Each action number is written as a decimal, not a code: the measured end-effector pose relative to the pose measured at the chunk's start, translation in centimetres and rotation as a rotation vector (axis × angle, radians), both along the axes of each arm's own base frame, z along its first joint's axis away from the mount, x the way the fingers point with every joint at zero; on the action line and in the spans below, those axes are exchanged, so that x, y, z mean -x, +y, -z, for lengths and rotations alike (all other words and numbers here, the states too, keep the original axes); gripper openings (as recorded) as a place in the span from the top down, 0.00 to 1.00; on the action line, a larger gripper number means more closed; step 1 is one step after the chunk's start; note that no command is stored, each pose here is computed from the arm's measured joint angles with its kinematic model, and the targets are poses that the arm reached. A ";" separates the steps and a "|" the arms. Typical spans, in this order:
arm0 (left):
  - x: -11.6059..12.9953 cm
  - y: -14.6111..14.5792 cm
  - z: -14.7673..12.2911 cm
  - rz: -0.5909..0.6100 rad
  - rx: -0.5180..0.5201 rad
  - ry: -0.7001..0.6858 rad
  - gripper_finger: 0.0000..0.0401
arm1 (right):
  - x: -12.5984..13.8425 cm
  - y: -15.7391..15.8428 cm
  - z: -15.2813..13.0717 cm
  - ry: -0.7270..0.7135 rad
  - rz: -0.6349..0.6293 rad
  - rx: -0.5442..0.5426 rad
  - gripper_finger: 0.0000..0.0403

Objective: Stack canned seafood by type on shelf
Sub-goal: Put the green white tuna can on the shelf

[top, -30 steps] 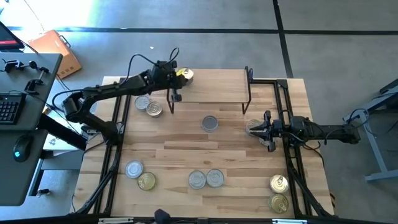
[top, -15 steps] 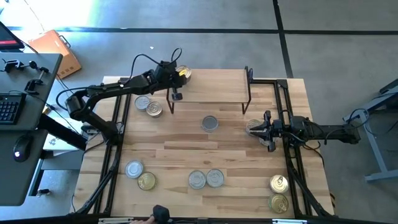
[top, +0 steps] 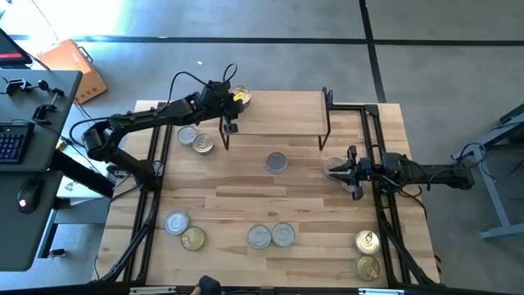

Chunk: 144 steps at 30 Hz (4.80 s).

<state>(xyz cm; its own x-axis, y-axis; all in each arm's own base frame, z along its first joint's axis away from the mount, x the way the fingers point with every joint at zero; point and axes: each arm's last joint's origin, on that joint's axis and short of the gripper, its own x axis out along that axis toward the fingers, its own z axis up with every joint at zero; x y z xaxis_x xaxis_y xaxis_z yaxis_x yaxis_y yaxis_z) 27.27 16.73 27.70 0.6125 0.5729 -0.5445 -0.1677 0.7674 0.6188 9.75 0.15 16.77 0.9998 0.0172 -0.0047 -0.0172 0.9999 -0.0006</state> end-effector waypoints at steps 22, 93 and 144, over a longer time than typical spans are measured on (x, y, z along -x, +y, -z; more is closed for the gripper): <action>0.6 -11.0 -3.6 0.181 0.130 -0.080 0.71 | 0.0 0.0 0.0 0.000 0.000 0.000 0.86; 1.3 -28.2 15.5 0.228 0.605 -0.577 0.71 | 0.0 -0.1 -0.1 -0.006 0.040 0.244 0.86; 1.4 -27.7 16.3 0.157 0.619 -0.517 0.71 | -10.5 3.7 0.1 0.333 0.233 0.174 0.53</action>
<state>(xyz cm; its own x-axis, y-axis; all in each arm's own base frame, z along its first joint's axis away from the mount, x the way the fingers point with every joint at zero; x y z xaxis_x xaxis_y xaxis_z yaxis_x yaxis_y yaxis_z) 25.82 -11.00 11.39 0.9208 0.1480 -0.3609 -0.1776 0.9828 -0.0501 20.28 3.84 16.69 0.9202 -0.2385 -0.3105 0.1814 0.9625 -0.2019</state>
